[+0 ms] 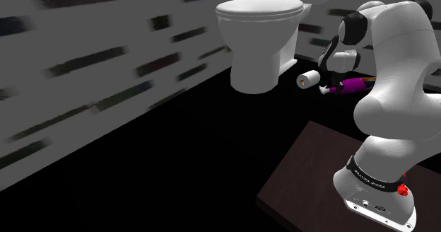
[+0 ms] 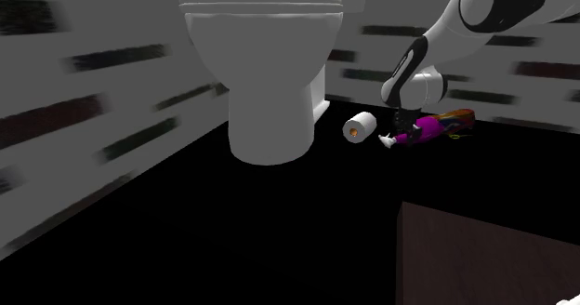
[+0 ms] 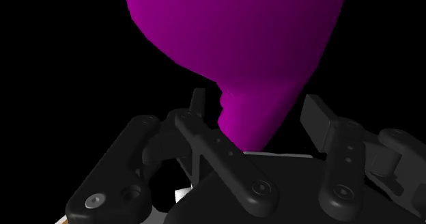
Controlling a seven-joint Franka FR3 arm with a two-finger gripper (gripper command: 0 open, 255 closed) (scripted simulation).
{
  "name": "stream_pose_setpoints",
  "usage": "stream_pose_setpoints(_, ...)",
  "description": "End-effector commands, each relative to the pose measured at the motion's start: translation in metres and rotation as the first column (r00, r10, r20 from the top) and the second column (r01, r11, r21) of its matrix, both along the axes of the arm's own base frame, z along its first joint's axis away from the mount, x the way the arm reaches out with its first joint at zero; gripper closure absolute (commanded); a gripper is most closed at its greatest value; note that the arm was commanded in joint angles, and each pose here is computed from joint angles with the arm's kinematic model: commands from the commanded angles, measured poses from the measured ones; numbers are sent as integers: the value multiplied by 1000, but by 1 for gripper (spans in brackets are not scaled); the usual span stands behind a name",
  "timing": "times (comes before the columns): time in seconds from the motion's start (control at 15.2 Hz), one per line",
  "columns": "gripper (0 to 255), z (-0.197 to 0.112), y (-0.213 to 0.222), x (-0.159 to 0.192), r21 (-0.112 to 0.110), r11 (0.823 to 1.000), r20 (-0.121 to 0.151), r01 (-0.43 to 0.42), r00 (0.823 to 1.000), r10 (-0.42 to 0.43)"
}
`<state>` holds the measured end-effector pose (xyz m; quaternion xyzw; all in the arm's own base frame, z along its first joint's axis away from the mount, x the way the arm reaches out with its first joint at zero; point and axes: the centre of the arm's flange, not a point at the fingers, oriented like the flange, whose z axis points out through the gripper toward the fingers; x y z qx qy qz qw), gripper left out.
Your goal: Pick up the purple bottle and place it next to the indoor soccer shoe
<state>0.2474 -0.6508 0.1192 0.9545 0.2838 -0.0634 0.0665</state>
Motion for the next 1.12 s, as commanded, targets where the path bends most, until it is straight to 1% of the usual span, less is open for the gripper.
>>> stream_pose_setpoints(0.0,0,-2,1,-1,4,1000,-2,0,1000,0)
stream_pose_setpoints(0.26,0,-1,0,0,3,1000,-2,0,1000,0)
stream_pose_setpoints(0.53,0,48,8,4,3,1000,-2,0,1000,0)
stream_pose_setpoints(1.06,0,48,8,4,3,1000,-2,0,1000,0)
